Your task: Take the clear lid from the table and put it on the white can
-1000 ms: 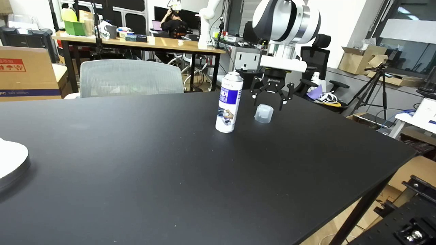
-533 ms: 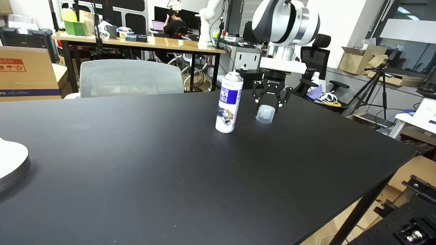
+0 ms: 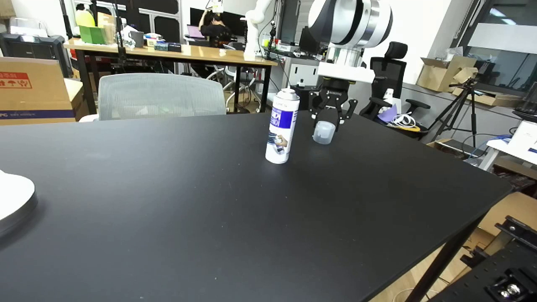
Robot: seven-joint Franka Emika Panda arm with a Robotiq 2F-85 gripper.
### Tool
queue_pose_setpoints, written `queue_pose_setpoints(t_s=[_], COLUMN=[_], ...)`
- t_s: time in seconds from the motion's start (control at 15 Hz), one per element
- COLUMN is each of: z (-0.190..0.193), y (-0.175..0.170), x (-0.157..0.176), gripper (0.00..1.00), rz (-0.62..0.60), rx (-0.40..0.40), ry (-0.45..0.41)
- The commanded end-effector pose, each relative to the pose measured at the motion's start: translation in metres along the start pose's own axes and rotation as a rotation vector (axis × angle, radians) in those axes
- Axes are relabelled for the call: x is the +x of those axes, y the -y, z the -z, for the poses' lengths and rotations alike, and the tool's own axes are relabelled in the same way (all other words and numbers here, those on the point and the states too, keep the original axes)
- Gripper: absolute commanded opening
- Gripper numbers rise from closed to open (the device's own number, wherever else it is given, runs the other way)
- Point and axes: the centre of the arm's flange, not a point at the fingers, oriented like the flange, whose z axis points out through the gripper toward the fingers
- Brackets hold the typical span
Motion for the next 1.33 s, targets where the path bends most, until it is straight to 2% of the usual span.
queue_pose_setpoints(t_s=[0.0,0.33,0.6,0.73,1.0,1.13,1.2,1.27], z=[0.059,0.141,0.192,0.206,0.211,0.209,0.201,0.201], y=[0.016,0.041,0.054,0.06,0.071,0.075,0.075,0.078], x=[-0.015,-0.038,-0.063,-0.075,-0.107,-0.117,-0.109,-0.111], gripper=[0.4,0.4,0.4,0.4,0.4,0.4,0.65,0.65], rz=[0.022,0.113,0.21,0.263,0.389,0.417,0.397,0.407], rx=[-0.004,-0.009,0.006,0.016,0.001,-0.012,-0.009,-0.011], ry=[-0.054,-0.093,-0.015,0.039,0.157,0.176,0.159,0.166])
